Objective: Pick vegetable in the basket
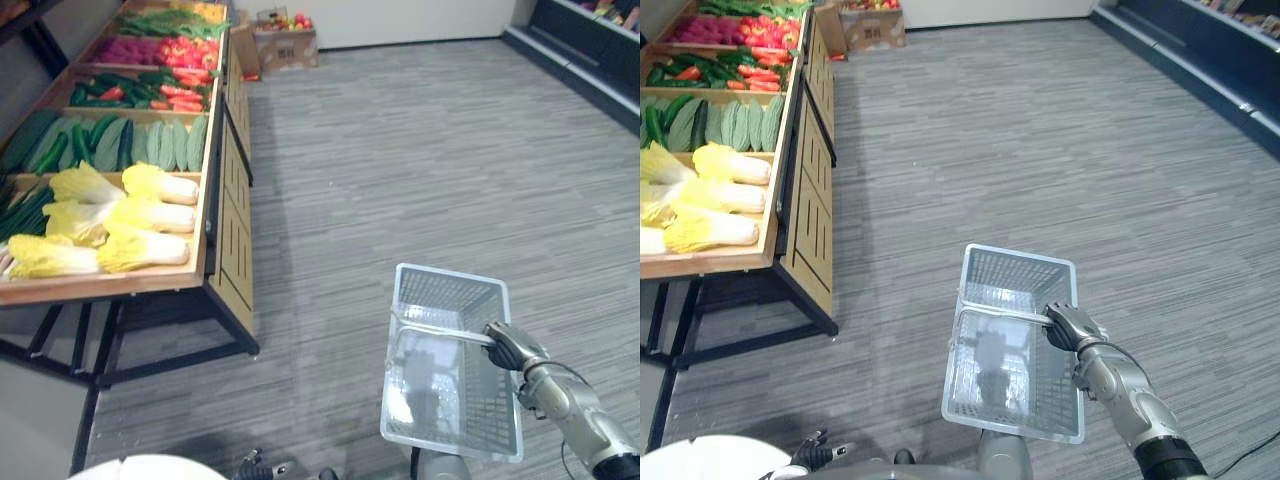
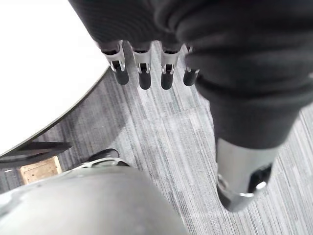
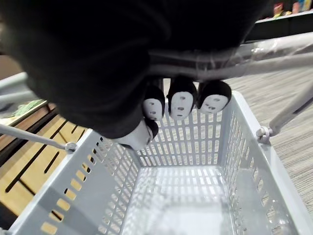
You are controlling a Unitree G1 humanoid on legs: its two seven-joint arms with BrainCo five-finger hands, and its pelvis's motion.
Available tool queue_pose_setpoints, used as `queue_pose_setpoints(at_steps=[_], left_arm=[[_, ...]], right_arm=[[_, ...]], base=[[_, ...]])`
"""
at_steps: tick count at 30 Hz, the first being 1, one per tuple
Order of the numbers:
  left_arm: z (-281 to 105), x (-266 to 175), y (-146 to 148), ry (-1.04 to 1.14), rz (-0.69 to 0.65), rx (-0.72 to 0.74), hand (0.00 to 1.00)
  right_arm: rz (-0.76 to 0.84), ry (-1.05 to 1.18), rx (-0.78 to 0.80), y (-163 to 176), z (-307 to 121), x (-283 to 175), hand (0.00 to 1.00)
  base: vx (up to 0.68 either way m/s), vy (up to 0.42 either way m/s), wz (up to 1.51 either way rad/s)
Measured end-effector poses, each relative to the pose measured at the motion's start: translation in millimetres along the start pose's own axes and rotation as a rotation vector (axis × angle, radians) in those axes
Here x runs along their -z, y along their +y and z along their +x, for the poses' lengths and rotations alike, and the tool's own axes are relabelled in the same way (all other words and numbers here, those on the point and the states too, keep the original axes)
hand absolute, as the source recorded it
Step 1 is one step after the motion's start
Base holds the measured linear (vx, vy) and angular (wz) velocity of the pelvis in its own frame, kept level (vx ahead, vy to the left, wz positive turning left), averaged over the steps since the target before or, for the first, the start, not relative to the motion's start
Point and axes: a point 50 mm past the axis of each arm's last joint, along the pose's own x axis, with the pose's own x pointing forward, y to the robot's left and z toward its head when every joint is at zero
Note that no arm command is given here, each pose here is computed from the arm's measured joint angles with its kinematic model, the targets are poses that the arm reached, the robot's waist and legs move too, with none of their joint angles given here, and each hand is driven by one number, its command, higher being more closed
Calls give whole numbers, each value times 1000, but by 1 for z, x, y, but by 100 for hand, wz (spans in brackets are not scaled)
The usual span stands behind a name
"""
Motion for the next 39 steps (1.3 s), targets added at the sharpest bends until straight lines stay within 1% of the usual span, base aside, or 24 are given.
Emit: queue_pose_setpoints(at_steps=[3, 5, 6, 7, 8, 9, 10, 12, 15, 17, 21, 26, 29, 30, 32, 34, 37, 39], left_arm=[[6, -25, -1, -58, 10, 2, 0], [11, -54, 0, -147, 15, -5, 0], [12, -62, 1, -168, 17, -11, 0], [14, -80, 5, -213, 22, -26, 0], [14, -89, 6, -238, 23, -34, 0], [13, -106, 13, -296, 38, -58, 0], [13, -112, 15, -320, 38, -66, 0], [11, -120, 2, -358, 35, -36, 0], [10, -124, -10, -367, 21, -8, 0], [10, -117, -15, -349, 15, 4, 0], [10, -97, -11, -298, -7, -15, 0], [7, -59, -2, -191, -63, -58, 0], [3, -34, -2, -128, -69, -62, 0], [0, -14, 0, -61, -74, -68, 0], [0, -15, 0, -63, -86, -72, 0], [1, -12, 4, -48, -97, -82, 0], [-3, 1, 4, -7, -112, -87, 0], [-6, 14, 4, 33, -103, -84, 0]], right_arm=[[4, 18, 0, 1, 1, 3, 100], [4, 26, 22, -5, 6, 4, 100], [4, 29, 28, -7, 7, 4, 100], [6, 35, 31, -7, 7, 5, 100], [13, 39, 35, -7, 7, 5, 100], [39, 59, 38, -2, 6, 5, 100], [41, 70, 33, 0, 5, 6, 100], [40, 102, 79, -11, 4, 14, 100], [31, 122, 55, -6, -2, 19, 100], [18, 145, 22, 0, -10, 25, 100], [2, 162, 21, -2, -12, 30, 100], [4, 180, 5, 4, -18, 34, 100], [3, 186, -8, 7, -21, 35, 100], [32, 174, -8, 13, -16, 29, 100], [23, 142, -3, 10, -12, 24, 100], [10, 87, 3, 6, 1, 12, 100], [-8, -14, 5, 1, 18, -11, 100], [28, -21, 10, 7, 21, -17, 100]], base=[[185, -32, -3], [281, -97, -10], [337, -157, 2], [302, -163, 11], [508, -371, 34], [569, -484, 45], [586, -509, 56], [451, -421, 21], [471, -443, 27], [484, -363, 17], [488, -220, -17], [382, 35, 14], [485, 202, 2], [592, 253, 3], [461, 185, 20], [419, 162, 19], [333, 153, -8], [326, 201, 6]])
